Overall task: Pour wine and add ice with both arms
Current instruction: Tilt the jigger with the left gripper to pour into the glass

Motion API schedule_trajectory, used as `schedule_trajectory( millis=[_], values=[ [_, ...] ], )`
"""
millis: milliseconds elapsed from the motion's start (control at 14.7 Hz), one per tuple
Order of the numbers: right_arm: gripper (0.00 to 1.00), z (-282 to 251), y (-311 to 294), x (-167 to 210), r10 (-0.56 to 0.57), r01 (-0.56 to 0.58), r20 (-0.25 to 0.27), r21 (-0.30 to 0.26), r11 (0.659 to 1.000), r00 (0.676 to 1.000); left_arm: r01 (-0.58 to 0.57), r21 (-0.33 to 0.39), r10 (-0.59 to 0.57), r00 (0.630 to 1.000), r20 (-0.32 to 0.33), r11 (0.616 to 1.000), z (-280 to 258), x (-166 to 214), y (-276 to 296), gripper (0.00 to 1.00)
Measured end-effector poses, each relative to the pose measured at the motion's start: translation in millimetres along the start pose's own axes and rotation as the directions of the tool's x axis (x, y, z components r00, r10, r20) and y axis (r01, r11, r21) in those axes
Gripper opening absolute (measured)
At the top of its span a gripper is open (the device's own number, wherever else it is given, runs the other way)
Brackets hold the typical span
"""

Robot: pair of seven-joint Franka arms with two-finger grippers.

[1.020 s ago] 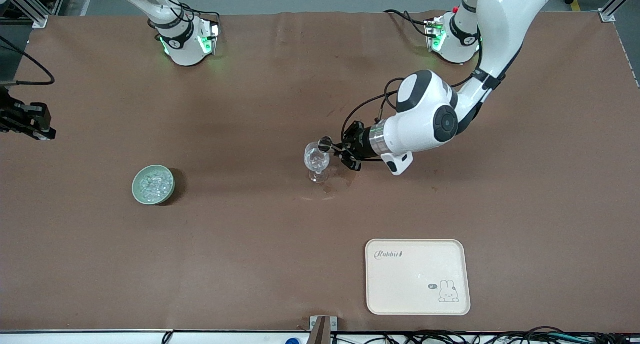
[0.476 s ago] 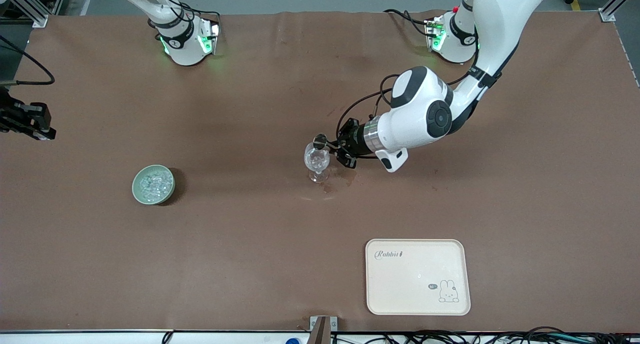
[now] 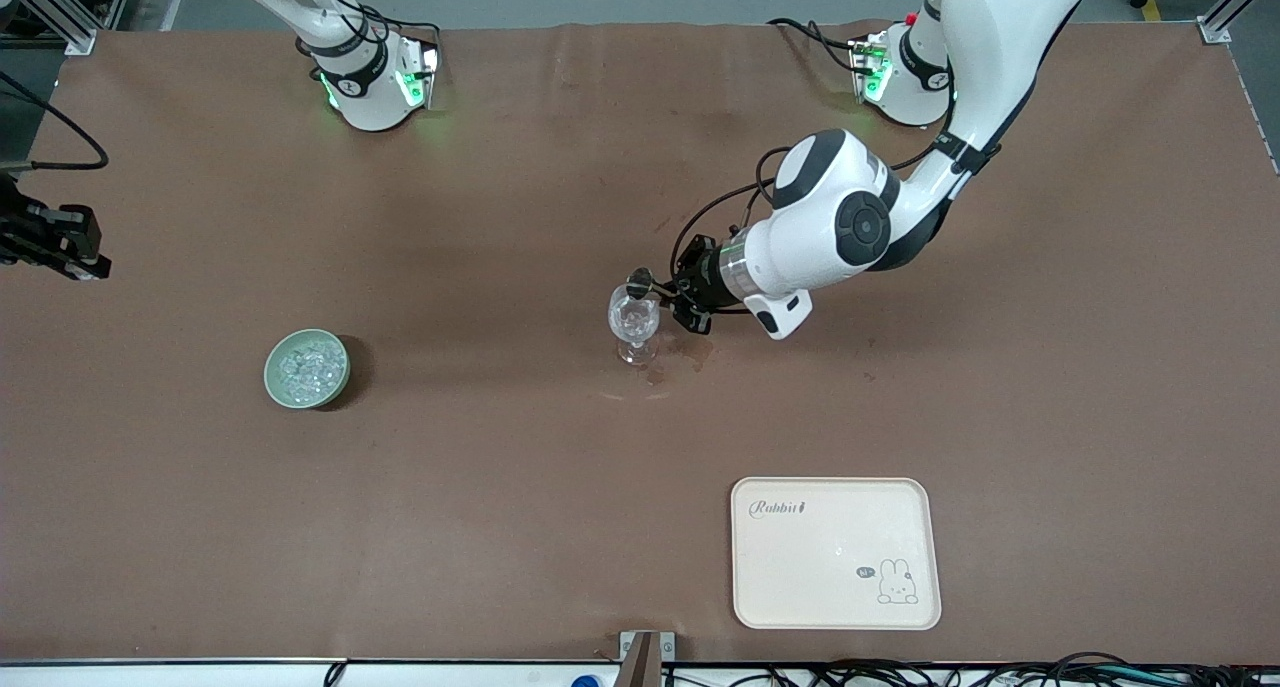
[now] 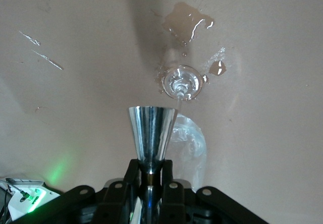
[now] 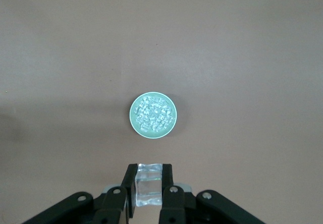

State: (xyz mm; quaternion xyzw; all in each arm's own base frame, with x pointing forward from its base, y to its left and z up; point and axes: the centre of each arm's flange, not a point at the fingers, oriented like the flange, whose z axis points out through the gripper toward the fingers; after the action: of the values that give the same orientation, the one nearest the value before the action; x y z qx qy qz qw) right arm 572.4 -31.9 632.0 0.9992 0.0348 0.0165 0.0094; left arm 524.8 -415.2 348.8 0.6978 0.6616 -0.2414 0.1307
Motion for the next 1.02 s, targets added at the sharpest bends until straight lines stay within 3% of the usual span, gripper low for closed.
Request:
schedule_trajectory(
  millis=[340, 1020],
  values=[
    [0.23, 0.0, 0.1, 0.0, 0.000, 0.000, 0.000, 0.000, 1.000, 1.000, 0.011, -0.020, -0.012, 0.999, -0.044, 1.000, 0.6, -0.7, -0.4, 0.21],
    [0.23, 0.0, -0.1, 0.0, 0.000, 0.000, 0.000, 0.000, 1.000, 1.000, 0.026, -0.030, -0.027, 0.999, -0.037, 0.999, -3.9, 5.2, 8.9, 0.21]
  ],
)
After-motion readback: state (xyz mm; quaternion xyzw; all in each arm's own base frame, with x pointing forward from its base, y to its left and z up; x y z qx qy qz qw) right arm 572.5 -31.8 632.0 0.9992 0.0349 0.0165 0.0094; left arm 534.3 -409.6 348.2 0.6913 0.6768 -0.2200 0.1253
